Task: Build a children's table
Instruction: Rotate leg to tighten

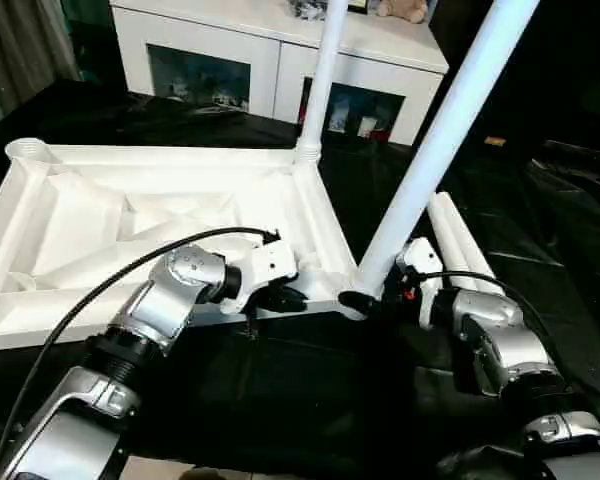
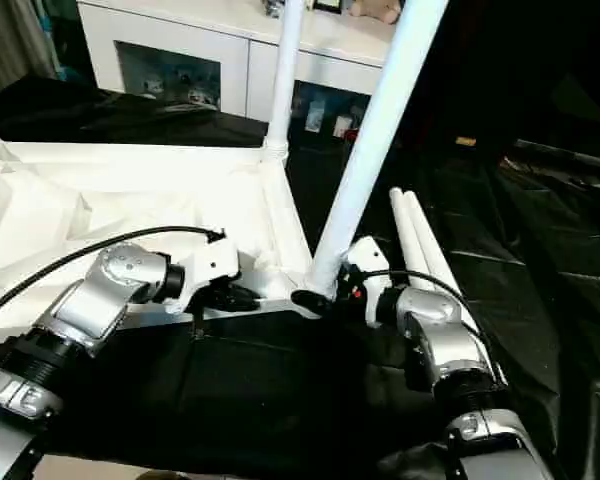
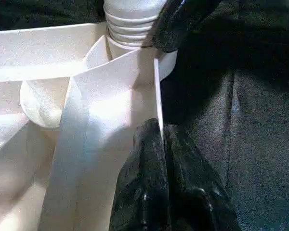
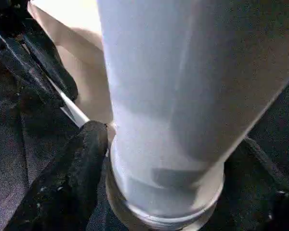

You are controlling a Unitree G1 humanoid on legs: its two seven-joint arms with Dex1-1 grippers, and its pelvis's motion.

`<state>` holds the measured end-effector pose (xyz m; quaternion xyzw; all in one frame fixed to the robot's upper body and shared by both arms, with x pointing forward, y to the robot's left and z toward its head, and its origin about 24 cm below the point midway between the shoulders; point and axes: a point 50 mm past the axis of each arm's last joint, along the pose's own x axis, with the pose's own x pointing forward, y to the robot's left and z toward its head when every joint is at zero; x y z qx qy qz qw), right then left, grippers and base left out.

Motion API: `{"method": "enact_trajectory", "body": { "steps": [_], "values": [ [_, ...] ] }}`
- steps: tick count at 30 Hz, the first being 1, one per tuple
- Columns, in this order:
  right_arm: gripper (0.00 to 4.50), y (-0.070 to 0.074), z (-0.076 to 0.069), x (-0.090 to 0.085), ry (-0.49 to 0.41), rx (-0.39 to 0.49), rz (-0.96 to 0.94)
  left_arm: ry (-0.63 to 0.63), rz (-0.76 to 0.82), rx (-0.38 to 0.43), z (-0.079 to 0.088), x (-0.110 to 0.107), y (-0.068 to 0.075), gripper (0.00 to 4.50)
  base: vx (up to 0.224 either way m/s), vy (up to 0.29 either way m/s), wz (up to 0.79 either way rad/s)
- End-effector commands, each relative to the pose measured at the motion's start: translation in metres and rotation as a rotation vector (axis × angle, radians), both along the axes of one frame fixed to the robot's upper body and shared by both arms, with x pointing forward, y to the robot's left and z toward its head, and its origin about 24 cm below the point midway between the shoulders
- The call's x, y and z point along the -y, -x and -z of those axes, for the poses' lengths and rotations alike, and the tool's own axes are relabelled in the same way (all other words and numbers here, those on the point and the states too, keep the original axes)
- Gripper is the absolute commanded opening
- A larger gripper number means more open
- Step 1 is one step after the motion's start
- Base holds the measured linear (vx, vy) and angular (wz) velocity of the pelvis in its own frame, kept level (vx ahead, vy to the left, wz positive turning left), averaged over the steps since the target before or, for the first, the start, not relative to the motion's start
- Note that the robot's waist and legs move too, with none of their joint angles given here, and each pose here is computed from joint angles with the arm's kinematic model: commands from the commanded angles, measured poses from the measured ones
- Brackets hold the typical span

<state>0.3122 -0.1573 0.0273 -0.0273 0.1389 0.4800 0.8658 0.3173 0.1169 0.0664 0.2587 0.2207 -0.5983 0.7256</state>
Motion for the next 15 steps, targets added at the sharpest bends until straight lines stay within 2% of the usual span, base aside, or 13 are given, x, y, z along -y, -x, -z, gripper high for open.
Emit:
{"method": "enact_trajectory", "body": {
  "steps": [1,4,13,15],
  "values": [
    [3.09,-0.0002,-0.0028,0.0038,0.008,0.006,-0.002,-0.073,0.034,-0.118,0.0256,-0.0015,0.0142,0.0,0.0,0.0,0.0],
    [2.78,-0.0003,-0.0031,0.0041,0.006,0.005,-0.003,-0.072,0.032,-0.12,0.0258,-0.0015,0.0146,0.0,0.0,0.0,0.0],
    [2.68,0.0004,-0.0021,0.0043,0.003,0.001,0.0,-0.085,0.038,-0.139,0.0279,-0.0044,0.0176,0.0,0.0,0.0,0.0],
    [2.68,-0.0025,0.0017,0.0053,-0.018,-0.011,0.092,-0.093,0.015,-0.15,0.0305,-0.0045,0.0175,0.0,0.0,0.0,0.0]
  ]
}}
